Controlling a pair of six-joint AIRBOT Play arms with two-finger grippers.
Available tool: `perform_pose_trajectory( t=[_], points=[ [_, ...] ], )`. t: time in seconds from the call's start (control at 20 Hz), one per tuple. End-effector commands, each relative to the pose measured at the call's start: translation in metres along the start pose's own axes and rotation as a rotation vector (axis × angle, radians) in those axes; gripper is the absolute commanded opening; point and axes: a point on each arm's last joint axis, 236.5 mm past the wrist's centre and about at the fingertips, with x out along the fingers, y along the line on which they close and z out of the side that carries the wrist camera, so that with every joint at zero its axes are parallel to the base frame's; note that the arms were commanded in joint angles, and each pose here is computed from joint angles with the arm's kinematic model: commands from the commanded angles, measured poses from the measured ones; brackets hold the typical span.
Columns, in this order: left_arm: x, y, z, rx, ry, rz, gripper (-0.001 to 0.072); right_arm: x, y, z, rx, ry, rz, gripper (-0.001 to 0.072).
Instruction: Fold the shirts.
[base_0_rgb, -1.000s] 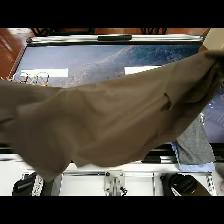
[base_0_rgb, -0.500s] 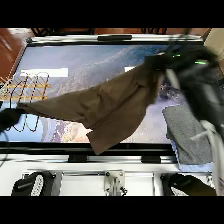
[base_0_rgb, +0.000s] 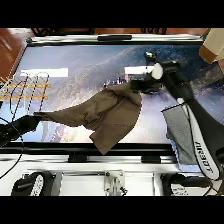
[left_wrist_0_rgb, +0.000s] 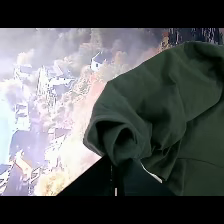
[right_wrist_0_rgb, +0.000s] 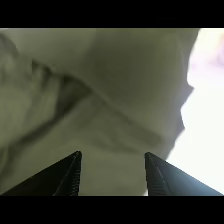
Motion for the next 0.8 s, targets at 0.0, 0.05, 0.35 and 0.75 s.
perform_pose_trajectory(
  t=[0.0, 0.05, 0.35, 0.75],
  points=[
    [0.001, 0.000, 0.001, 0.012, -0.007, -0.003, 0.0030, -0.014, -0.047, -0.074, 0.016, 0.339, 0.048, 0.0512],
    [0.001, 0.000, 0.001, 0.011, -0.008, -0.004, 0.0030, -0.008, -0.058, -0.095, 0.094, 0.409, 0.062, 0.0512],
    [0.001, 0.000, 0.001, 0.011, -0.007, -0.004, 0.0030, 0.072, -0.003, -0.153, 0.296, 0.441, 0.212, 0.0654],
    [0.001, 0.000, 0.001, 0.011, -0.008, -0.003, 0.0030, 0.104, 0.035, -0.156, 0.379, 0.415, 0.260, 0.0652]
  ],
)
